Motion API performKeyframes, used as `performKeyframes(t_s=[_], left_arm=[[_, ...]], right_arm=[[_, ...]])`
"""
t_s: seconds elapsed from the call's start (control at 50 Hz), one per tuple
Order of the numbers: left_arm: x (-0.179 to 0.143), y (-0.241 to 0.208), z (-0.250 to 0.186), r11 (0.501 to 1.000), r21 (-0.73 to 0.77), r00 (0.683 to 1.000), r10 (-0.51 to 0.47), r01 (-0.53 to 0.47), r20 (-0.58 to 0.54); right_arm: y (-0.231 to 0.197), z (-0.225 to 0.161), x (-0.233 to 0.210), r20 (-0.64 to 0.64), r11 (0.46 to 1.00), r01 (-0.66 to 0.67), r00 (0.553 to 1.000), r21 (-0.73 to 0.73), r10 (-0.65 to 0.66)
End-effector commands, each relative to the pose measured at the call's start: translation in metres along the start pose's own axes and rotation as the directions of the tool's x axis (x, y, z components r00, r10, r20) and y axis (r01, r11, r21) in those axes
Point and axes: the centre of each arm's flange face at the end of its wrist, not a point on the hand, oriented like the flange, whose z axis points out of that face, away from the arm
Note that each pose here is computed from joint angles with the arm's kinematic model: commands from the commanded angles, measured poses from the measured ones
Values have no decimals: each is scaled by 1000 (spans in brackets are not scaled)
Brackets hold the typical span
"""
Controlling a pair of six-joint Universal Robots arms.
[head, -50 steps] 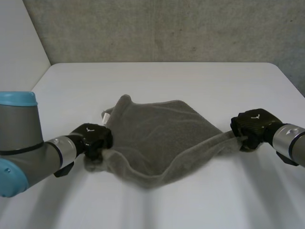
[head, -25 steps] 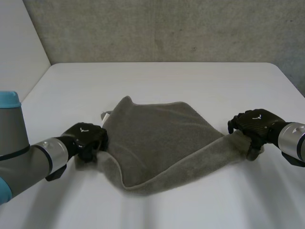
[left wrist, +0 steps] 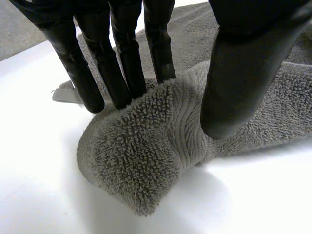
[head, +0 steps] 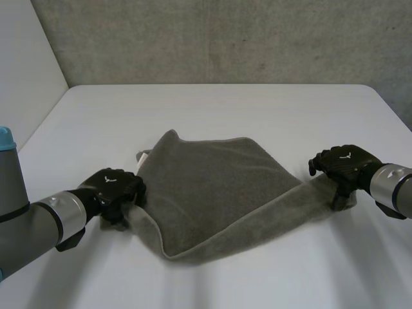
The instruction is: Fold the towel.
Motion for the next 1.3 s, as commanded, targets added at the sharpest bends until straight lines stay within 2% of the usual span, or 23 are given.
performKeyframes(t_s=[0.02, 0.18, 0.26, 0.4, 0.5, 0.72, 0.96, 1.3], left_arm=[[0, 7, 0, 1000, -22, 1000, -10, 10, -1], [7, 23, -1, 994, -52, 995, 96, -97, -23], [7, 26, 0, 992, -54, 993, 113, -114, -24], [0, 23, 1, 993, -48, 994, 108, -108, -3], [-9, 17, -1, 994, -31, 994, 103, -102, 32], [-21, 13, -6, 996, -14, 993, 92, -92, 71], [-29, 21, 3, 997, -33, 994, 74, -71, 80], [-25, 25, 2, 997, -44, 995, 69, -66, 70]], right_arm=[[1, 22, 6, 1, 1000, 0, 1000, 7, 0], [12, 39, 6, 51, 998, -28, 998, -63, 31], [15, 39, 3, 86, 994, -34, 995, -103, 43], [10, 30, -1, 125, 989, -47, 990, -139, 65], [-11, 6, 4, 106, 996, -37, 993, -86, 46], [-19, -27, 4, 128, 999, -44, 991, -29, 47], [-12, -28, 0, 140, 998, -13, 990, -55, 21], [2, -28, -12, 181, 995, -38, 982, -89, 54]])
